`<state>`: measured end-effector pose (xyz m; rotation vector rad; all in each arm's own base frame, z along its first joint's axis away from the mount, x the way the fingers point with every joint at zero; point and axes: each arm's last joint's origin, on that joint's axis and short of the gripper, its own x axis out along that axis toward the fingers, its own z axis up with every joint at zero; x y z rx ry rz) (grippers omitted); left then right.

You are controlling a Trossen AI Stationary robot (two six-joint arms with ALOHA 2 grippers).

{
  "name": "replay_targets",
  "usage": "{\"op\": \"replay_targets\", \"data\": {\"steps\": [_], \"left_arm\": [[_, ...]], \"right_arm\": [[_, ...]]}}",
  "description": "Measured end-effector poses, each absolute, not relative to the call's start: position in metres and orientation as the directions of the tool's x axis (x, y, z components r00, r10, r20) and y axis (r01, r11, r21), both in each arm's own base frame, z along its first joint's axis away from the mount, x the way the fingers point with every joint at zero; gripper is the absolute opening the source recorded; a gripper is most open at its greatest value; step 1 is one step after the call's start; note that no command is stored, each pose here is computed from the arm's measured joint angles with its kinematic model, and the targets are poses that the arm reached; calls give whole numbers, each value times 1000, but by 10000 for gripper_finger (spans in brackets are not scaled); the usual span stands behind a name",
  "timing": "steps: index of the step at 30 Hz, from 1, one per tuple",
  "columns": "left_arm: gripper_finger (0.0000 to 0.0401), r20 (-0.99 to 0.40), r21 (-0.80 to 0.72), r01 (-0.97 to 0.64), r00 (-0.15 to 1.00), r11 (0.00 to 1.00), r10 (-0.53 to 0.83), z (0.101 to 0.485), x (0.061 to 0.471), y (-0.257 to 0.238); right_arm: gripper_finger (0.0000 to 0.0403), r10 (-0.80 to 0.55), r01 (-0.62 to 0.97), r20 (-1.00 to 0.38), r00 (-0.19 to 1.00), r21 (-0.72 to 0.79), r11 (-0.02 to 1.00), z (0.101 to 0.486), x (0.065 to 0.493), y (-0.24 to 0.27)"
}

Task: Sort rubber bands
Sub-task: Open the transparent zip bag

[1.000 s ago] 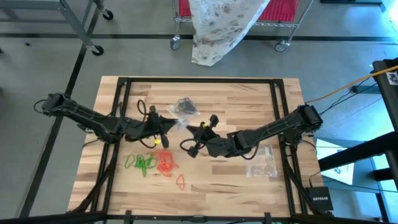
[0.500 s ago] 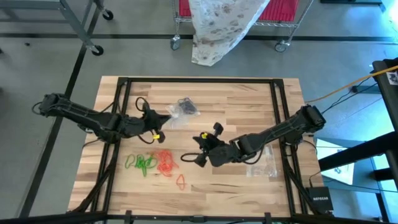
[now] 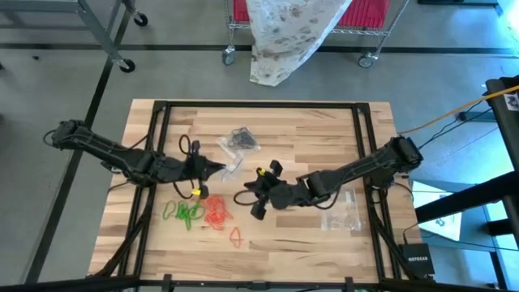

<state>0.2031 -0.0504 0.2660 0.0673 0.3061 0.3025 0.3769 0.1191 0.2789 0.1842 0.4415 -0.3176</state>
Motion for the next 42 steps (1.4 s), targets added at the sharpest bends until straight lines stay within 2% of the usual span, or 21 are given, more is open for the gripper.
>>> {"op": "replay_targets", "data": {"steps": [4,12,17,19,22,25,29,30,35,39,42], "left_arm": [[0,-306,107,-305,895,946,323,264,203,-46],[0,-319,82,-333,884,939,341,262,204,-43],[0,-320,79,-334,884,939,341,262,204,-43],[0,-320,80,-334,884,939,341,262,203,-43],[0,-323,82,-332,883,940,340,262,203,-43],[0,-325,83,-332,883,940,340,262,203,-43],[0,-315,75,-332,887,940,339,263,204,-43],[0,-313,73,-333,887,940,338,263,204,-43],[0,-313,64,-348,883,935,350,263,204,-41],[0,-317,27,-421,857,907,407,258,204,-33],[0,-308,-8,-455,848,891,430,252,204,-27]], "right_arm": [[40,-279,355,-435,856,104,929,281,379,112],[183,-356,423,-382,853,105,900,284,388,92],[211,-350,423,-388,853,118,899,273,398,83],[205,-349,412,-373,860,103,905,271,403,82],[173,-357,406,-355,864,70,911,270,405,83],[118,-366,406,-355,860,42,913,269,405,82],[21,-341,384,-369,864,47,922,266,408,78],[11,-329,374,-376,866,52,926,264,409,77],[2,-308,343,-358,881,37,938,251,420,77],[1,-167,197,-301,939,71,978,250,428,87],[0,-106,137,-331,938,71,988,237,431,95]]}}
